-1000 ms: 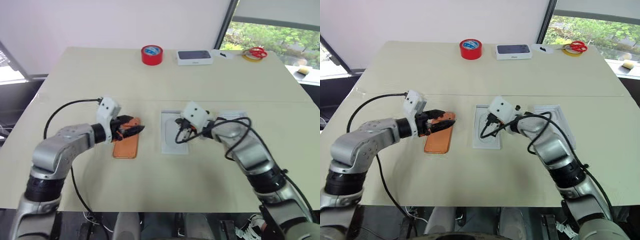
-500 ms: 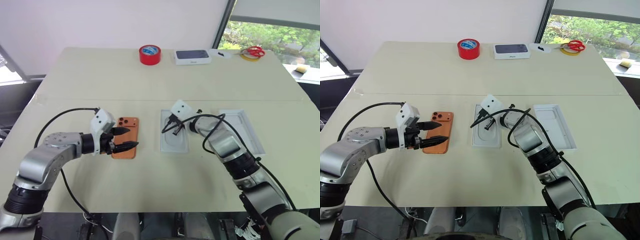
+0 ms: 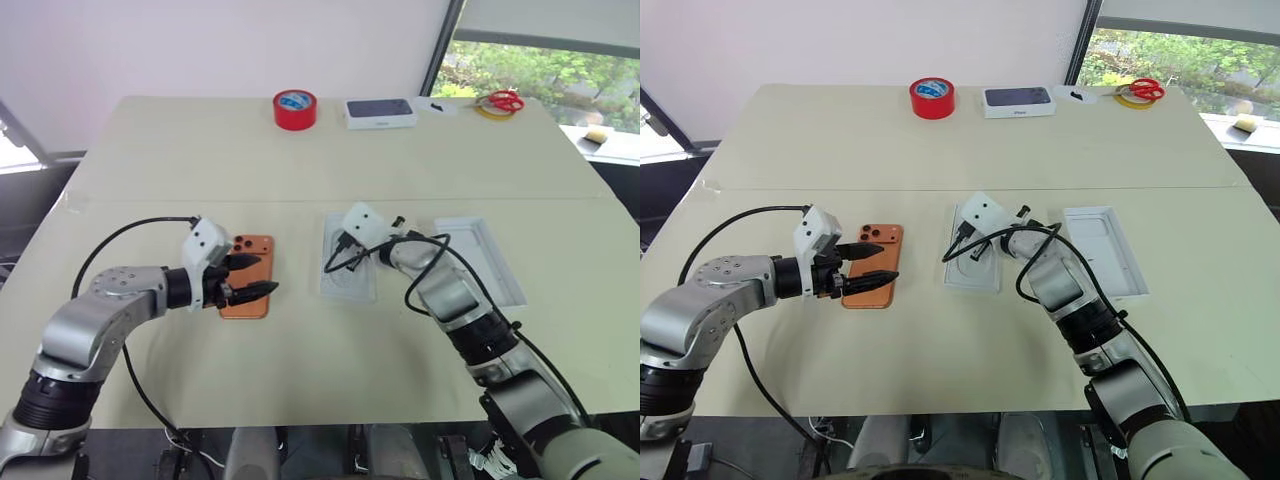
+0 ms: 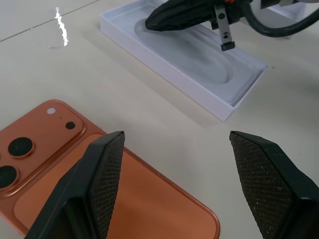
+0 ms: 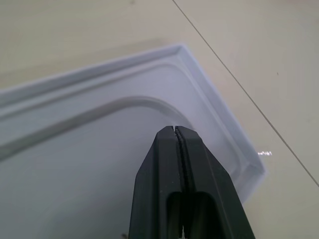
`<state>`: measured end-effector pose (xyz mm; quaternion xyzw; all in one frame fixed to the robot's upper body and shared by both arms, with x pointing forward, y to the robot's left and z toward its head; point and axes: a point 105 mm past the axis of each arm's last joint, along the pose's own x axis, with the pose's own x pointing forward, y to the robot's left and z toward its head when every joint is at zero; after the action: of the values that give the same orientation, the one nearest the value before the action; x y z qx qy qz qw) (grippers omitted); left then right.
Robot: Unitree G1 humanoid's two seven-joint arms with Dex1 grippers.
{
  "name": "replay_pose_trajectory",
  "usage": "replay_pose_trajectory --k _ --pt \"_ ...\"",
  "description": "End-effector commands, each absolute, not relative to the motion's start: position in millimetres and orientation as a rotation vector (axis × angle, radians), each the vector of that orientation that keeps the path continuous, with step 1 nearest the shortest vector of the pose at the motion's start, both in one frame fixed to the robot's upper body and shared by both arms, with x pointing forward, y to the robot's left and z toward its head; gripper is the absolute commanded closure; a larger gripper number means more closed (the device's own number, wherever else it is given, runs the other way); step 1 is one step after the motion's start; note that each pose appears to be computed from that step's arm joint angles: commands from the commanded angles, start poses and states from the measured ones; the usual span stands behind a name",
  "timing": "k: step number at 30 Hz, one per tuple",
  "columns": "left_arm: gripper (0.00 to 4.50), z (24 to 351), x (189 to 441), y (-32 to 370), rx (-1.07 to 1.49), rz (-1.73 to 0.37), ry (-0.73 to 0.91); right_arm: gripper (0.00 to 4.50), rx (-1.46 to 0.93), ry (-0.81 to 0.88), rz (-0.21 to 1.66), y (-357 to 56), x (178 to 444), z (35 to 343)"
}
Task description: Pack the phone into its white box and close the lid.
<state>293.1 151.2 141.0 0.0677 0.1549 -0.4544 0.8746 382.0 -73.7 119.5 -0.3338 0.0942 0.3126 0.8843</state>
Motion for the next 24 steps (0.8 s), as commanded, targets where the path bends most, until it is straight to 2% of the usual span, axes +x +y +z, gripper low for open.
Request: replay_pose_trajectory --k 1,3,4,8,11,15,20,24 --pt "0.71 154.8 311.4 178.0 0.026 -0.766 0.325 4.50 -0.599 0.106 0.829 -42.0 354.7 145.0" --pt "0.12 158.7 318.4 196.4 -0.048 -0.657 0.335 4.50 -0.572 0.113 0.890 -29.8 342.3 148.2" --pt "0.05 160.4 320.3 203.3 -0.068 -0.614 0.339 4.50 -0.579 0.126 0.905 -26.2 338.3 147.3" --pt "0.05 148.6 316.8 230.5 -0.141 -0.463 0.485 4.50 -0.606 0.171 1.024 -2.7 317.0 137.5" --pt "0.05 149.0 313.0 234.0 -0.249 -0.441 0.498 4.50 -0.650 0.227 1.054 5.0 313.8 124.6" --pt "0.05 127.8 297.6 227.3 -0.271 -0.458 0.676 4.50 -0.751 0.269 1.049 12.7 320.6 109.7" --pt "0.05 114.2 288.5 205.3 -0.370 -0.536 0.781 4.50 -0.783 0.288 1.035 20.1 330.1 104.2" --pt "0.05 106.5 284.9 188.2 -0.387 -0.589 0.805 4.50 -0.784 0.283 1.029 26.5 334.5 104.1"
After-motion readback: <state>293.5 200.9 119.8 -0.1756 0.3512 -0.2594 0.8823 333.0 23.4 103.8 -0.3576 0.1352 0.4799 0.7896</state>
